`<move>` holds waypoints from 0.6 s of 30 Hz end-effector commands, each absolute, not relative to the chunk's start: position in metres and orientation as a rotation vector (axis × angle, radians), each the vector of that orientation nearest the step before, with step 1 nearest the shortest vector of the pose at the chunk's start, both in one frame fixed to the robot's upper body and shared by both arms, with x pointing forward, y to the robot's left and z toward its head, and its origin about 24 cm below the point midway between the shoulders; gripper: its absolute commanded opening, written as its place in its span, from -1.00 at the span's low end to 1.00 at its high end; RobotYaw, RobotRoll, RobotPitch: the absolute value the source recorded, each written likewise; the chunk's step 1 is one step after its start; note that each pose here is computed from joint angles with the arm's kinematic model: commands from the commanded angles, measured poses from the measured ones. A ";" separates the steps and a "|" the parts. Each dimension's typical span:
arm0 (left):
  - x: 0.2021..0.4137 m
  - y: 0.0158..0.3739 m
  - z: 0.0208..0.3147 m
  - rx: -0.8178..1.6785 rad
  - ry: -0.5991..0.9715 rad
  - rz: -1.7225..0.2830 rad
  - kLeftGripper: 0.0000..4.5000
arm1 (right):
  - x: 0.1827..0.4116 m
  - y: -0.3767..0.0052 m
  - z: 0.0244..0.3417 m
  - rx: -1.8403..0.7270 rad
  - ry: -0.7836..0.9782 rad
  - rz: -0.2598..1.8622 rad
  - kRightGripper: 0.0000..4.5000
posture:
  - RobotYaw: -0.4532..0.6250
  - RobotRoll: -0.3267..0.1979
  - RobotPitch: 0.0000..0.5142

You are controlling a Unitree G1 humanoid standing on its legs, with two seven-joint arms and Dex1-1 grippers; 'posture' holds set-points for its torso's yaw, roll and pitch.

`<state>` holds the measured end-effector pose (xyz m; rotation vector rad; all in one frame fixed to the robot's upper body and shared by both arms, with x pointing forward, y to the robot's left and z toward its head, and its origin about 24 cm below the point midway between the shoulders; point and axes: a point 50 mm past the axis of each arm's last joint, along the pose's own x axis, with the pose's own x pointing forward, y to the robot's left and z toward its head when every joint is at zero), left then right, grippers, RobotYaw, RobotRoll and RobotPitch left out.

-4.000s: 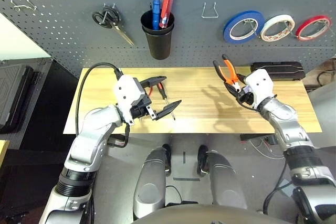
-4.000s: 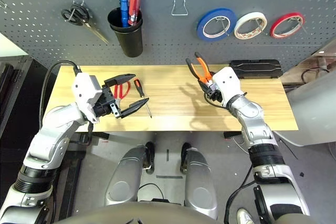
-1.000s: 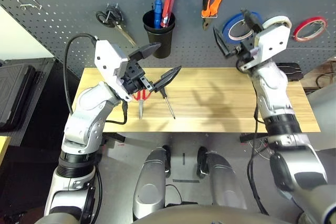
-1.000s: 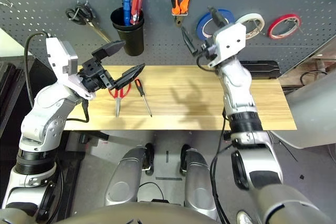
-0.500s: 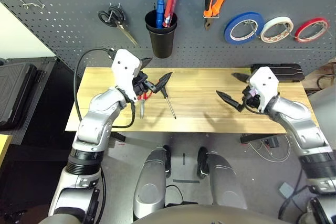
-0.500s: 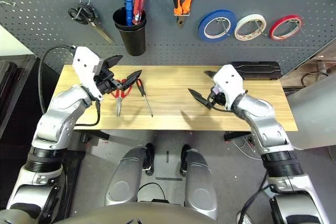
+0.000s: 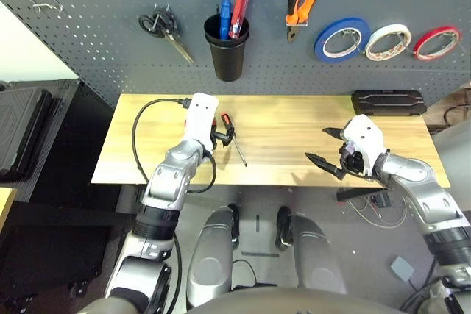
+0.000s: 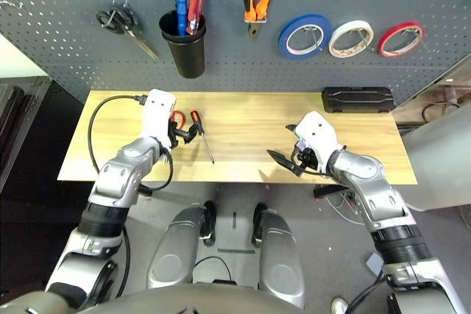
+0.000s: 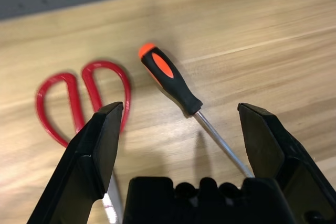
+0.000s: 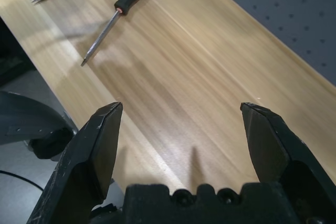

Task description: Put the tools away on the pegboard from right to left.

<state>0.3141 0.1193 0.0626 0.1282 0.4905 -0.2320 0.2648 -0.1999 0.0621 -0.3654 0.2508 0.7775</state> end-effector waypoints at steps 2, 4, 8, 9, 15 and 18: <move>0.322 0.116 0.048 0.139 0.575 -0.161 1.00 | 0.260 -0.200 0.050 -0.372 0.302 0.784 0.98 | 0.07 0.25 -0.11; 0.327 0.114 0.045 0.138 0.585 -0.147 1.00 | 0.260 -0.199 0.050 -0.374 0.304 0.783 0.98 | 0.07 0.25 -0.11; 0.338 0.108 0.041 0.150 0.599 -0.112 1.00 | 0.260 -0.197 0.048 -0.381 0.309 0.782 0.98 | 0.05 0.25 -0.09; 0.340 0.107 0.040 0.156 0.599 -0.106 1.00 | 0.259 -0.197 0.048 -0.381 0.309 0.781 0.98 | 0.04 0.25 -0.09; 0.353 0.100 0.031 0.155 0.623 -0.097 1.00 | 0.256 -0.195 0.047 -0.385 0.312 0.774 0.98 | 0.00 0.25 -0.07; 0.356 0.099 0.029 0.157 0.627 -0.095 1.00 | 0.256 -0.197 0.048 -0.390 0.312 0.764 0.98 | -0.02 0.25 -0.06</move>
